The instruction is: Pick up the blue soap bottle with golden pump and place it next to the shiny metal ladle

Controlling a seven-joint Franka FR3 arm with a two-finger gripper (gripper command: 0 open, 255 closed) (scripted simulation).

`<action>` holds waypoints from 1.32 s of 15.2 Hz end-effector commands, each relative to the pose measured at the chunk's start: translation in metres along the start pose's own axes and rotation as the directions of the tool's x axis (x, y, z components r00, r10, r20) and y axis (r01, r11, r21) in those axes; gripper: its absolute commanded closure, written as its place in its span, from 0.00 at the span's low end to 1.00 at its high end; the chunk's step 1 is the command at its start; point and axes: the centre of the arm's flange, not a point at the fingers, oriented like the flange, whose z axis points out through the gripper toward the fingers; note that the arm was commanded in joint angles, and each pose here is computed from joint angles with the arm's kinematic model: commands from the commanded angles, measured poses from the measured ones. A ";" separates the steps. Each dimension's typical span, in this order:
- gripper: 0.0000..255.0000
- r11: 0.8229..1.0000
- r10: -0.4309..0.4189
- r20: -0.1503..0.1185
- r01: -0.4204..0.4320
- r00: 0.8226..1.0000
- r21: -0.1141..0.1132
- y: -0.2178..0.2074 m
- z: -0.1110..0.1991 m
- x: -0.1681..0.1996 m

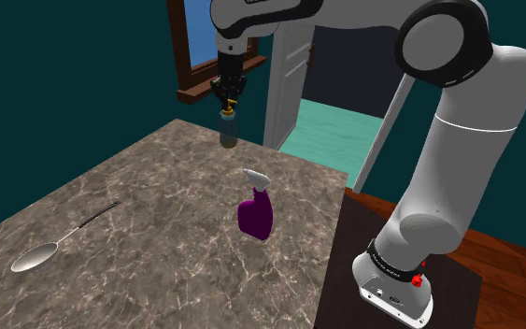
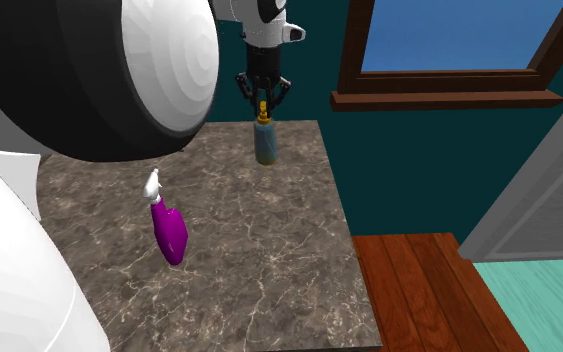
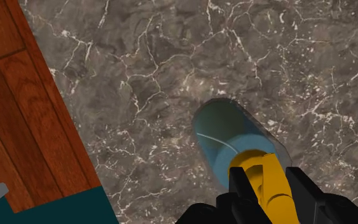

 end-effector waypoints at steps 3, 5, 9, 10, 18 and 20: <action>1.00 1.000 0.000 0.000 0.000 1.000 0.000 -0.002 -0.021 0.000; 1.00 1.000 0.000 0.000 0.000 1.000 0.000 -0.003 -0.032 0.000; 1.00 1.000 0.000 0.000 0.000 1.000 0.000 -0.004 -0.053 0.000; 1.00 1.000 0.000 0.000 0.000 1.000 0.000 -0.004 -0.058 0.000; 1.00 1.000 0.000 0.000 0.000 1.000 0.000 -0.007 -0.100 0.001; 1.00 1.000 0.000 0.000 0.000 1.000 0.000 -0.007 -0.111 0.001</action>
